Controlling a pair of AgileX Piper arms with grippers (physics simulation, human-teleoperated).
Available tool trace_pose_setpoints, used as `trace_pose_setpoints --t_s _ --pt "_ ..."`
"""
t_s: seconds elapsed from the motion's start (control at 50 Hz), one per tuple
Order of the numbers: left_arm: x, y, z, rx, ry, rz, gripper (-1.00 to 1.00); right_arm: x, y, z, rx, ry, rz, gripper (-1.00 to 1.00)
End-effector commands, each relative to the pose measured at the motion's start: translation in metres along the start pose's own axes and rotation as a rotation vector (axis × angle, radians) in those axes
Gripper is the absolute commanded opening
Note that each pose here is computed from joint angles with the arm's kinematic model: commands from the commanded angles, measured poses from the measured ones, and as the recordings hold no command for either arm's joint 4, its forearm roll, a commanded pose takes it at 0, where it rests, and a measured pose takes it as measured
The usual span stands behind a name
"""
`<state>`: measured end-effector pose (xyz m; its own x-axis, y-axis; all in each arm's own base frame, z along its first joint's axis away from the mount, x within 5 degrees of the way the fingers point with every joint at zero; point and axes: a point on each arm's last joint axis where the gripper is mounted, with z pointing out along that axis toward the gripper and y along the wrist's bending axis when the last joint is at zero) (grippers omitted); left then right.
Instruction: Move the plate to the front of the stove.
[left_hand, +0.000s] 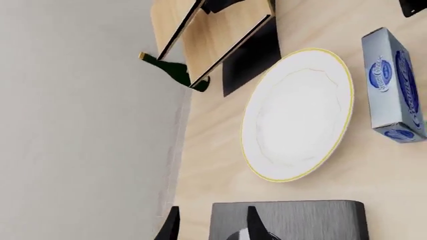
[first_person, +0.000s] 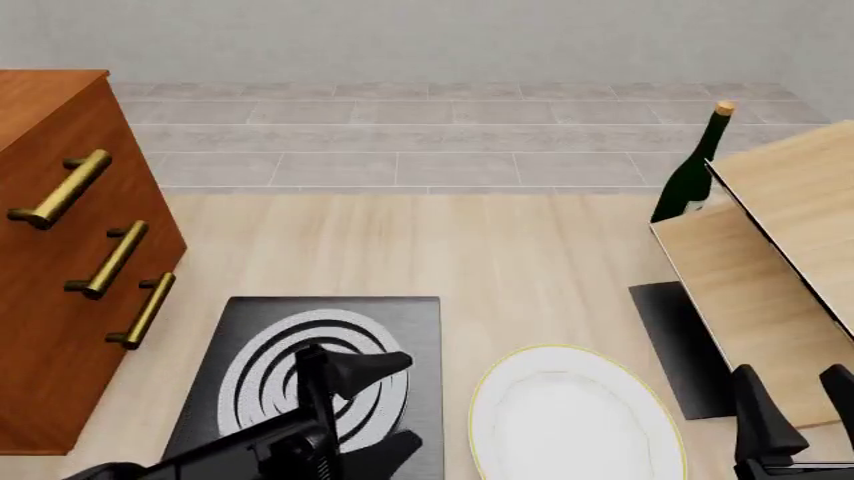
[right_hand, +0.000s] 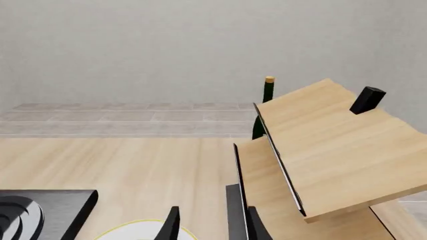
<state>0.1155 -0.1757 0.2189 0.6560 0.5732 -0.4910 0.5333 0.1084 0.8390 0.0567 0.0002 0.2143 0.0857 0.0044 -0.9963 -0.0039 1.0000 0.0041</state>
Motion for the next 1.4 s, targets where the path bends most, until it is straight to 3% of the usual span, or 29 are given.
trace_pose_setpoints --t_s 0.02,0.06,0.1,0.34,0.44,0.5,0.52,0.58,0.6,0.66,0.72,0.96,1.4 --pt "-0.001 -0.010 0.013 0.037 -0.007 0.047 1.00 0.000 0.000 0.000 0.000 0.000 0.000 1.00" --pt "0.003 -0.013 0.017 0.028 -0.001 0.063 1.00 0.000 0.000 0.000 0.000 0.000 0.000 1.00" --pt "-0.003 -0.011 0.025 0.068 -0.001 0.021 1.00 0.000 0.000 0.000 0.000 0.000 0.000 1.00" --pt "-0.010 -0.017 0.043 0.139 0.001 0.070 1.00 0.000 0.000 0.000 -0.001 0.000 0.000 1.00" --pt "-0.017 -0.011 0.048 0.170 0.011 0.064 1.00 0.000 0.000 0.000 0.000 0.000 0.000 1.00" --pt "-0.024 -0.013 0.057 0.232 0.024 0.045 1.00 0.000 0.000 0.000 0.000 0.000 0.000 1.00" --pt "-0.014 -0.020 0.057 0.216 0.028 0.098 1.00 0.000 0.000 0.000 0.000 0.000 0.000 1.00" --pt "-0.025 -0.023 0.069 0.280 0.033 0.049 1.00 0.000 0.000 0.000 -0.001 0.000 0.000 1.00" --pt "-0.015 -0.028 0.069 0.259 0.037 0.094 1.00 0.000 0.000 0.000 0.000 0.000 0.000 1.00" --pt "-0.006 -0.040 0.074 0.287 0.053 0.133 1.00 0.000 0.000 0.000 0.000 0.000 0.000 1.00" --pt "-0.012 -0.036 0.075 0.284 0.043 0.106 1.00 0.000 0.000 0.000 0.000 0.000 0.000 1.00" --pt "-0.010 -0.044 0.079 0.300 0.046 0.112 1.00 0.000 0.000 0.000 0.000 0.000 0.000 1.00" --pt "-0.014 -0.067 0.097 0.356 0.032 0.103 1.00 0.000 0.000 0.000 0.000 0.000 0.000 1.00"
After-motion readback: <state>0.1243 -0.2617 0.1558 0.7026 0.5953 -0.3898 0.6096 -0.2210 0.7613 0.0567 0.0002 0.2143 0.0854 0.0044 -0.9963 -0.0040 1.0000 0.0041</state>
